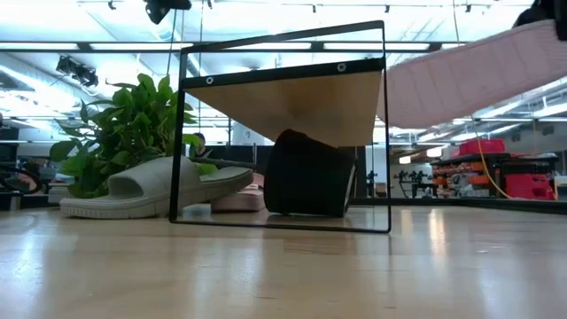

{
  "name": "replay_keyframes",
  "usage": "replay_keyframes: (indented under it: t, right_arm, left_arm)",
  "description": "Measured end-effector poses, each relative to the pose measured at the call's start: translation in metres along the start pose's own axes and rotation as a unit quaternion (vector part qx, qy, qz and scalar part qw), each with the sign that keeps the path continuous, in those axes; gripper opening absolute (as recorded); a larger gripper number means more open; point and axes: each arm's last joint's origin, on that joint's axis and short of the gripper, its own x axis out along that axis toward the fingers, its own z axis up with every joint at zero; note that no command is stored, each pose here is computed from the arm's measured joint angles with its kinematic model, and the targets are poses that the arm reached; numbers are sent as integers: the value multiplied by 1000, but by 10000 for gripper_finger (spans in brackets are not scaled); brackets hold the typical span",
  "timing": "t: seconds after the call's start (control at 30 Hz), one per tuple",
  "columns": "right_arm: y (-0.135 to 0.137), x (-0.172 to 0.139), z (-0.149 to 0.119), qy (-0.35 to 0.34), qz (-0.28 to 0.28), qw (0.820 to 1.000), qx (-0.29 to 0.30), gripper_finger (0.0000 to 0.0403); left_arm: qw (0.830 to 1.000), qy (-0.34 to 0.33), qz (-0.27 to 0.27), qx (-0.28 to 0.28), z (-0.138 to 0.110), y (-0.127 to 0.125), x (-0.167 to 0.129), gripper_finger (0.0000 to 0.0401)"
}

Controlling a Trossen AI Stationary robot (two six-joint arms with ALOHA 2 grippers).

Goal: Pick and place slides into the shelf
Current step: Put the bottom pink slide on the shelf

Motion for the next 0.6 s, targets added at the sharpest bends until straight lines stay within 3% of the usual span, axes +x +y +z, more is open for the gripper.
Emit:
replay_keyframes:
  t: [0.2,0.33,0.47,0.6]
  right_arm:
    - [3,2,5,6,-9,1000,9,57]
    - [7,1,17,0,-43,999,-21,57]
    - [17,-14,36,-41,-62,995,-63,56]
    - [27,-37,48,-71,-39,994,-73,55]
  left_arm:
    - [1000,9,-2,1,1,4,12,24]
    - [1000,21,-4,-1,1,7,20,17]
    - [1000,30,-5,-5,0,9,26,14]
    - [999,32,-6,-11,0,9,28,18]
